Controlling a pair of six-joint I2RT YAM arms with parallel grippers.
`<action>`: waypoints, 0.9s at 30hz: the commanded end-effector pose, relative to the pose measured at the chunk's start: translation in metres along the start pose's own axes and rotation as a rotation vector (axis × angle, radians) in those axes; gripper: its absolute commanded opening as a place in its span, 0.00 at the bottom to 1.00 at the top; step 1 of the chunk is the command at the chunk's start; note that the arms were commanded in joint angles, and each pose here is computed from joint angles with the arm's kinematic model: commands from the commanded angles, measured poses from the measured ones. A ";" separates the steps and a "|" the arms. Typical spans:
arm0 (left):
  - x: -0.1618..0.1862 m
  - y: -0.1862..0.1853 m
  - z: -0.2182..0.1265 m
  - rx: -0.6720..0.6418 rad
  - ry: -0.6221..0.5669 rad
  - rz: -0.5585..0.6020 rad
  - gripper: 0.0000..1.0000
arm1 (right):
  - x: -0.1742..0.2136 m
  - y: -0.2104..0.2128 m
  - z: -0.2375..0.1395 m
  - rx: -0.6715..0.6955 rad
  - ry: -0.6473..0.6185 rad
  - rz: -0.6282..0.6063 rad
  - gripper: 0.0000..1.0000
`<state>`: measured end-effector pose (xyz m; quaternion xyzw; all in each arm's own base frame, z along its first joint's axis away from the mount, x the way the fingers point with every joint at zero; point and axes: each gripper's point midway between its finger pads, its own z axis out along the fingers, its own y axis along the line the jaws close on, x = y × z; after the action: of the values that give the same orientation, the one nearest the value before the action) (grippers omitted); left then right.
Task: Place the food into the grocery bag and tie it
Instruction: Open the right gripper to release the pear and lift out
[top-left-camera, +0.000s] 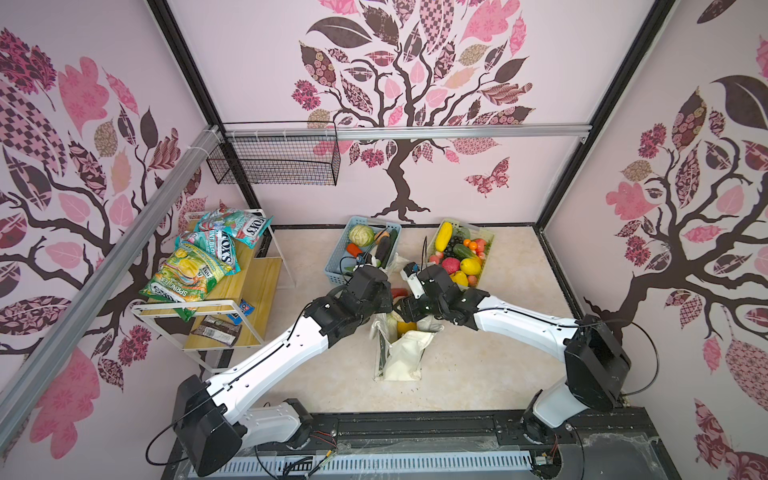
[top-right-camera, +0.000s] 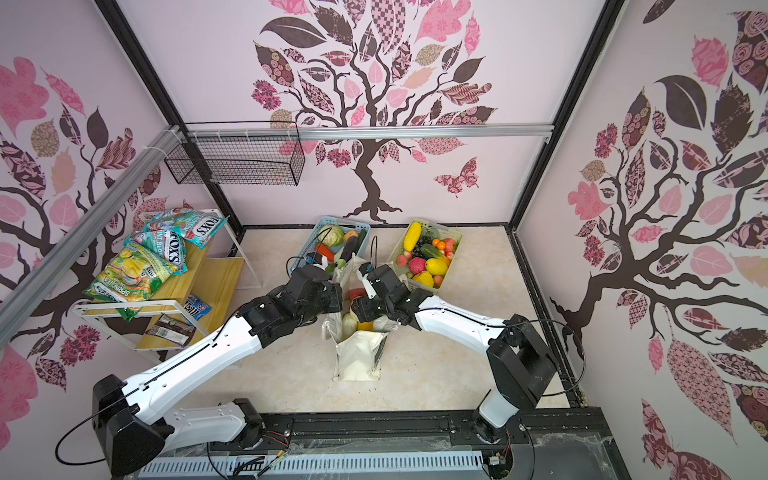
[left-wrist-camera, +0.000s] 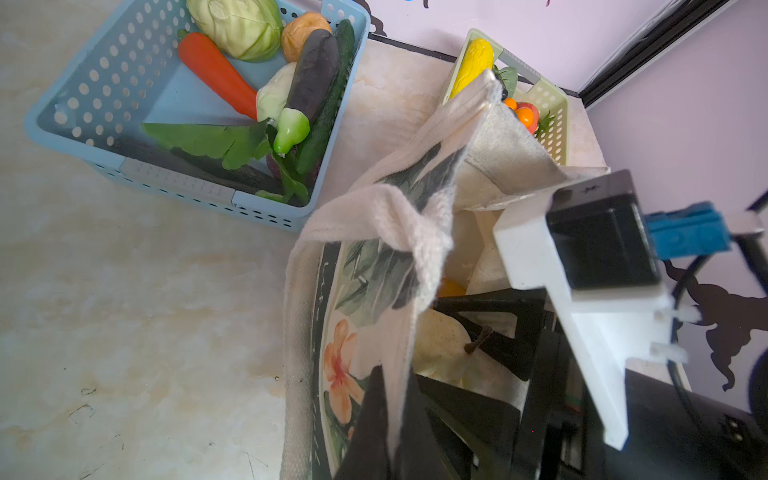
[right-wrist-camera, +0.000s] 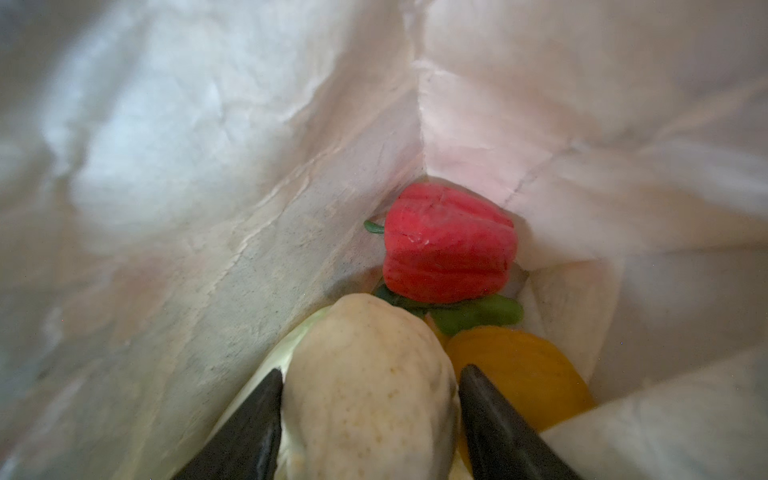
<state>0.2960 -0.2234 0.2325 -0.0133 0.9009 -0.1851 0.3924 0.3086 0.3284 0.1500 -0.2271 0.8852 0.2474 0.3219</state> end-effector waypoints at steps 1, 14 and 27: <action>0.001 0.001 -0.002 0.003 -0.013 0.000 0.00 | 0.017 -0.014 0.007 0.071 0.074 -0.005 0.70; 0.001 0.003 -0.004 -0.002 -0.017 0.001 0.00 | -0.035 -0.001 -0.037 0.077 -0.065 -0.053 0.79; 0.000 0.003 -0.005 -0.004 -0.017 -0.001 0.00 | -0.082 -0.015 -0.107 0.190 -0.242 -0.069 0.81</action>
<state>0.2951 -0.2224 0.2344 -0.0141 0.8998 -0.1844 0.3952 0.3227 0.2931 0.2422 -0.2097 0.8610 0.1935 0.4212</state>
